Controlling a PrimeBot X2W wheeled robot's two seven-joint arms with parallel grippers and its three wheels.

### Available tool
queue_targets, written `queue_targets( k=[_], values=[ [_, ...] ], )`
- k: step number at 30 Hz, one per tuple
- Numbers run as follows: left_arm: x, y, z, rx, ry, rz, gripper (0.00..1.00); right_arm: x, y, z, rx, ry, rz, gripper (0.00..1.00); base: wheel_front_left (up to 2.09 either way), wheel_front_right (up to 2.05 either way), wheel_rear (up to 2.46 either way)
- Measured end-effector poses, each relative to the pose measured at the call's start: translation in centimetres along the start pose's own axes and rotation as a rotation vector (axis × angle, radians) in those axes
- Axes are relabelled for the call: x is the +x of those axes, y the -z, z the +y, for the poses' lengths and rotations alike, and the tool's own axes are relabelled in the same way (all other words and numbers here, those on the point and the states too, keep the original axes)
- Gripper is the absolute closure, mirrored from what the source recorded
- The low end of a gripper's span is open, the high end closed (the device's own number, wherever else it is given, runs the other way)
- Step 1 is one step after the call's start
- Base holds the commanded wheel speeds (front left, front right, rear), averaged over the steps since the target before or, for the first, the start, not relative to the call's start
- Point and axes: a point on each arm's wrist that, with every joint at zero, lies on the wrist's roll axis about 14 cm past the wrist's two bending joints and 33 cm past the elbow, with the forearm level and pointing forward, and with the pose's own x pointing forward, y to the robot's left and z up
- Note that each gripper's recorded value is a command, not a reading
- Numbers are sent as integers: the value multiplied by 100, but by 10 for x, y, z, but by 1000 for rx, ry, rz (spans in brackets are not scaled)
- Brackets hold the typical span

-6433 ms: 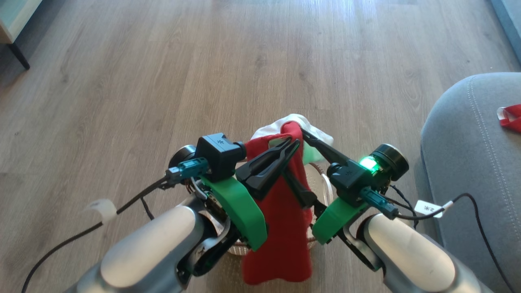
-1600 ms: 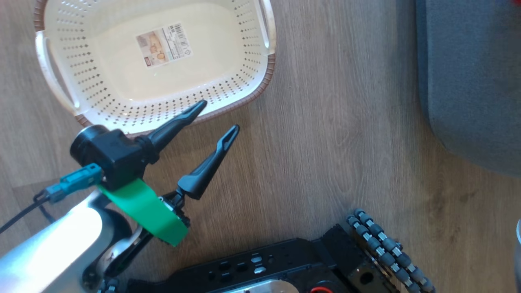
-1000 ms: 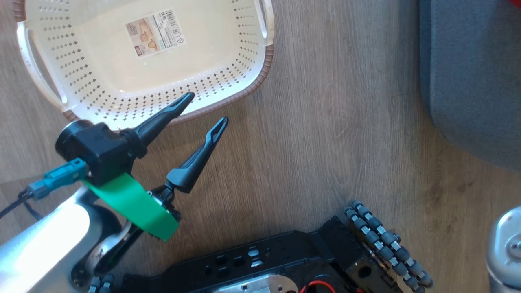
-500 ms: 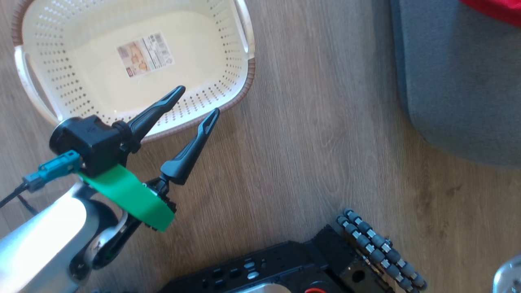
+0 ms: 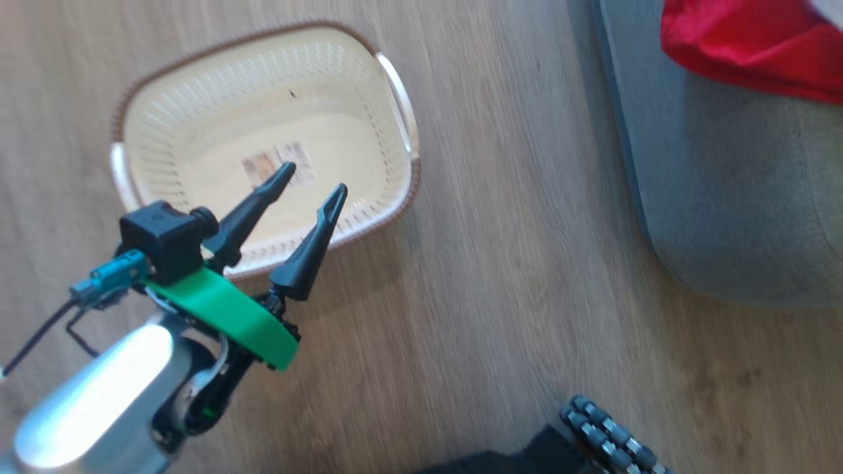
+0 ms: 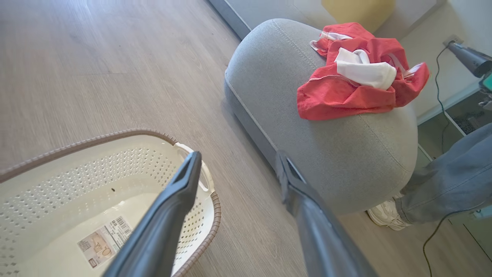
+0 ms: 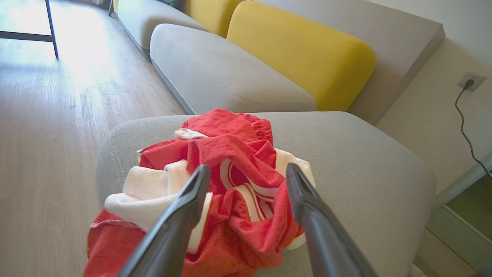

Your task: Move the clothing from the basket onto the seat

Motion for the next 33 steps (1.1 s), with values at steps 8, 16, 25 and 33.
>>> queue_targets(
  k=[8, 16, 25, 33],
  values=[
    [-34, -25, 5, 45, -147, -80, 0, -29, -31, 58, 45, -193, -81, 0, 0, 0, 0],
    [-98, -45, 44, 82, -402, -156, 0, -58, -47, 144, 111, -433, -127, 0, 0, 0, 0],
    [-155, -70, 65, 127, -568, -275, 0, -97, -37, 198, 113, -607, -132, 0, 0, 0, 0],
    [-157, -69, 59, 146, -559, -295, 0, -114, -20, 193, 128, -619, -107, 0, 0, 0, 0]
  ],
)
